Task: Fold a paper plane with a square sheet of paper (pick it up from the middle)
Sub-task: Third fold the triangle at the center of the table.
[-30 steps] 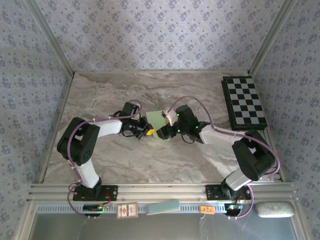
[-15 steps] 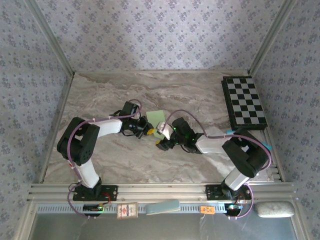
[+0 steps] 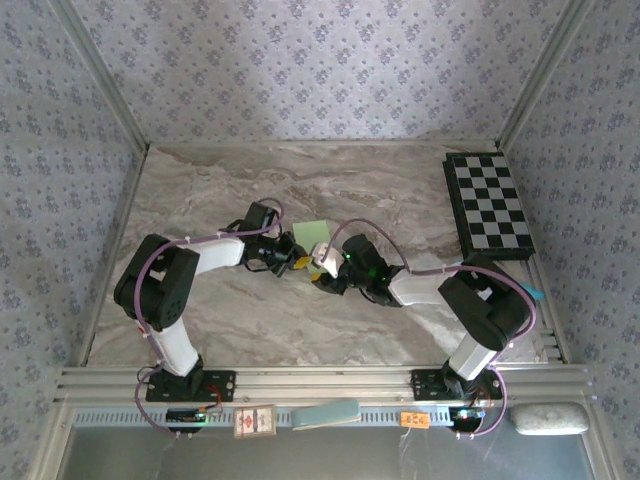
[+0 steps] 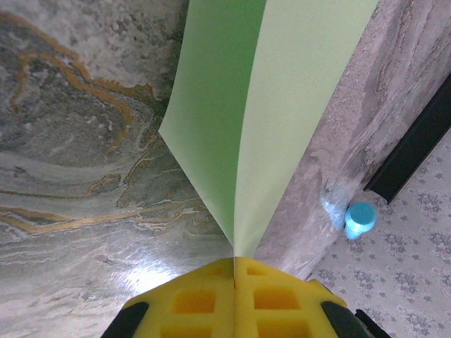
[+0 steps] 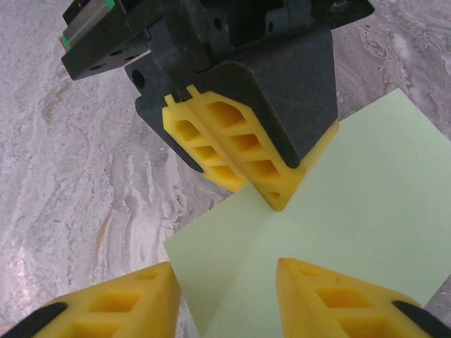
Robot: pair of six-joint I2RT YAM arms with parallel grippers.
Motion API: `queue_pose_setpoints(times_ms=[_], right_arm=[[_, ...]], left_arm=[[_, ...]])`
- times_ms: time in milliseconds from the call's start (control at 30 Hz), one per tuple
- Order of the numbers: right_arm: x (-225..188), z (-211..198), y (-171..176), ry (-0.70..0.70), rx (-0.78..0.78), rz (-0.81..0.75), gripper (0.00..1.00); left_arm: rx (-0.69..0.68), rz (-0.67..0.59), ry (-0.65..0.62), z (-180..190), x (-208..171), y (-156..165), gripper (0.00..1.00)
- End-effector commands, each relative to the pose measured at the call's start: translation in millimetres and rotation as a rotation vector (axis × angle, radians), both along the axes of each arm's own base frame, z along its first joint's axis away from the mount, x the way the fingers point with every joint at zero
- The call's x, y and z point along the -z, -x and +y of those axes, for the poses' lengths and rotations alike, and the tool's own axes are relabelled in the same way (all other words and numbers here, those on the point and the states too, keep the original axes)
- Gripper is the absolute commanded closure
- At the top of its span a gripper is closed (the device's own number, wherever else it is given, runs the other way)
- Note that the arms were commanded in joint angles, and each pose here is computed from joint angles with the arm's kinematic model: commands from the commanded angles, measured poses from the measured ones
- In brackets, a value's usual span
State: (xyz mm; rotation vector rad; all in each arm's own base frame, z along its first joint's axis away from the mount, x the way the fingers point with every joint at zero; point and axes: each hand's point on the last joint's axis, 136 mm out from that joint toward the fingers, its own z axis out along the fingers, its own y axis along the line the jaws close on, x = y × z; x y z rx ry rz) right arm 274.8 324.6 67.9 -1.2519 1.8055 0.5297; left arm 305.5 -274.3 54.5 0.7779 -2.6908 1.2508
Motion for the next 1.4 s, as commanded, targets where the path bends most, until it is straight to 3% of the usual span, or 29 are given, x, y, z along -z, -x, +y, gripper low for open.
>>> queue_pose_setpoints(times_ms=[0, 300, 467, 600, 800, 1033, 1367], right_arm=[[-10.7, 9.6, 0.0, -0.027, -0.032, -0.019, 0.64], [-14.2, 15.6, 2.1, -0.044, -0.057, 0.000, 0.81], [-12.4, 16.8, 7.7, -0.052, -0.071, 0.036, 0.92], [-13.1, 19.3, 16.3, -0.075, -0.086, 0.106, 0.99], [-17.0, 24.0, 23.0, -0.132, -0.049, 0.247, 1.00], [-22.9, 29.3, 28.8, -0.195, -0.019, 0.369, 1.00], [-8.7, 26.5, 28.0, -0.176, 0.023, 0.456, 1.00]], left_arm=[[0.017, 0.002, 0.025, -6.0, -11.8, 0.7, 1.00], [0.021, 0.007, 0.018, -4.8, -9.8, 2.5, 0.97], [0.032, 0.010, -0.018, 5.5, -7.8, 7.5, 0.87], [0.033, -0.007, -0.092, 34.4, -13.3, 9.9, 0.75], [0.031, -0.108, -0.104, 47.5, -38.9, -5.7, 0.64], [0.080, -0.158, -0.109, 30.1, -38.6, -32.3, 0.67], [0.188, -0.092, -0.219, 10.2, 6.0, -43.4, 0.79]])
